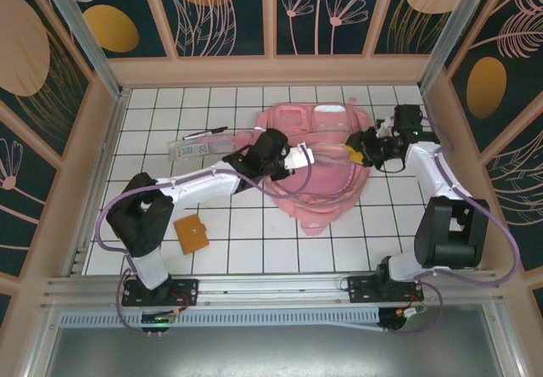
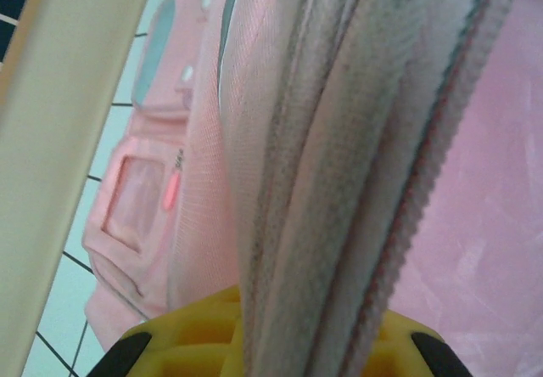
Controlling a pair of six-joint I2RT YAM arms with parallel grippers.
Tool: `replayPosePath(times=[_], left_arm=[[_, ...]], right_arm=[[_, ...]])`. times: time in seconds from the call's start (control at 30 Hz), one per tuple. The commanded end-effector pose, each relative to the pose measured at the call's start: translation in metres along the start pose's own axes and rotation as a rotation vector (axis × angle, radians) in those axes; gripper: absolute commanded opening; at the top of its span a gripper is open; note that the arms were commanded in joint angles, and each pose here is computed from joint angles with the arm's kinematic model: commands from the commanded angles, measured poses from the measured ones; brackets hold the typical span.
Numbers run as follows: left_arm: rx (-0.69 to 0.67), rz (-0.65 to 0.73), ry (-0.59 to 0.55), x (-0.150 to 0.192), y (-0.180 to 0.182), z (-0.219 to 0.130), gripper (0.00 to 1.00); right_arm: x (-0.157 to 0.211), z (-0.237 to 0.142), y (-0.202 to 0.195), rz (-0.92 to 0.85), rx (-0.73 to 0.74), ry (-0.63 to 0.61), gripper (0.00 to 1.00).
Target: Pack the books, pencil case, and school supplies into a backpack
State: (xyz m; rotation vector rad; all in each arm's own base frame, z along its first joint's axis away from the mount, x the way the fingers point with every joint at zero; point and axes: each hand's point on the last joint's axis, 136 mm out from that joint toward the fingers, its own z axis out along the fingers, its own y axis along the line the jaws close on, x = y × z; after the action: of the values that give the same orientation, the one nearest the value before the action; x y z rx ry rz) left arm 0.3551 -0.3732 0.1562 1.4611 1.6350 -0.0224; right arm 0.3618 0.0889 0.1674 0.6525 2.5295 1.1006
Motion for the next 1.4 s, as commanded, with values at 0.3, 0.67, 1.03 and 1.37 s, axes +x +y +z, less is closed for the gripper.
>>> replayPosePath(times=[0.3,0.67,1.03,1.37], left_arm=[[0.019,-0.088,-0.114,-0.065,0.056,0.029,0.00],[0.174,-0.146,-0.058,-0.029,0.008,0.045,0.39],[0.131,-0.732,0.041,0.016,-0.010,-0.069,0.67],[-0.147,-1.766,0.640,0.184,-0.104,-0.194,0.70]], right_arm=[[0.054,-0.057,-0.040,-0.279,0.170,-0.259,0.62],[0.104,-0.057,-0.025,-0.346,0.186,-0.183,0.66],[0.174,-0.011,0.034,-0.575,-0.057,0.123,0.65],[0.271,0.076,0.099,-0.704,-0.193,0.450,0.64]])
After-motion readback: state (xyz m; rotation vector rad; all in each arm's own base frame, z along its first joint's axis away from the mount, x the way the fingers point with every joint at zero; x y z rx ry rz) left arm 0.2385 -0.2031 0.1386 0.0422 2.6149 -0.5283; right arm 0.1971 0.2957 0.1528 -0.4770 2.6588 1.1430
